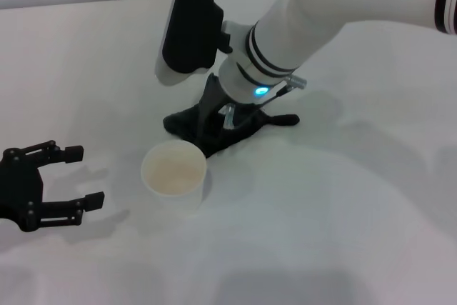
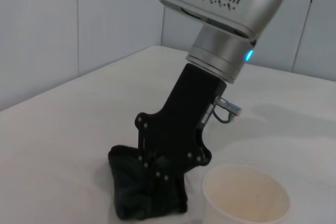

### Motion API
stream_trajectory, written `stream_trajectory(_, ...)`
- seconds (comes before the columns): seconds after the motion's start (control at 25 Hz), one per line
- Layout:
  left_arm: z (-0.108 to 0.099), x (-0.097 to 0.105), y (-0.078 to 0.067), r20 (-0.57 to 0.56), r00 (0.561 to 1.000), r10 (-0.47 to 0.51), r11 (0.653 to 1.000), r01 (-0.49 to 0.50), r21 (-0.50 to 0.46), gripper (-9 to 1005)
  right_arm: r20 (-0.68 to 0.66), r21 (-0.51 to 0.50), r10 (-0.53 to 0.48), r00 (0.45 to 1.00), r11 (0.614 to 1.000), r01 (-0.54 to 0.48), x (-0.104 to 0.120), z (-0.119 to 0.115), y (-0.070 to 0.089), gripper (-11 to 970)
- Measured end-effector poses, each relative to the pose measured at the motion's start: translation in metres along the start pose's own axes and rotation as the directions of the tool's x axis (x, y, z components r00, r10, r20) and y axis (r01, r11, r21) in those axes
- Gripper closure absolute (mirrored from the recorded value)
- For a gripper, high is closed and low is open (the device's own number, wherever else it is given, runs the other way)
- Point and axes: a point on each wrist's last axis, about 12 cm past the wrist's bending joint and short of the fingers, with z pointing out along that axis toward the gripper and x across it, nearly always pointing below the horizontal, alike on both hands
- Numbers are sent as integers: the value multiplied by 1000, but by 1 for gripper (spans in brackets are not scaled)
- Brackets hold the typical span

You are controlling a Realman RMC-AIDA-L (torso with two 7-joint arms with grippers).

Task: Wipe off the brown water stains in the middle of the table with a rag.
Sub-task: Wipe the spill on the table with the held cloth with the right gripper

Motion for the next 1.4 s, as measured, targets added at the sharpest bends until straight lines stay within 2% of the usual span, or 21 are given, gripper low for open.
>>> stream_trajectory(0.28,1,0,0,-1,1000,0,1000,0,1,122,10,-66,-31,999,997,31,-4,4,21,944)
stream_trajectory(0.48,0,1,-1,-1,1000,-2,1000,2,1,122,17,-73,-43,999,996,44,-6,6,25,945)
stream_trajectory(0.92,1,2,-2,1,1000,-7,1000,7,4,122,39,6,-25,999,1000,25,-3,9,10,945)
stream_trajectory(1.4,2,2,-2,3,1000,-10,1000,10,5,122,21,109,6,1000,994,-8,3,9,-16,945)
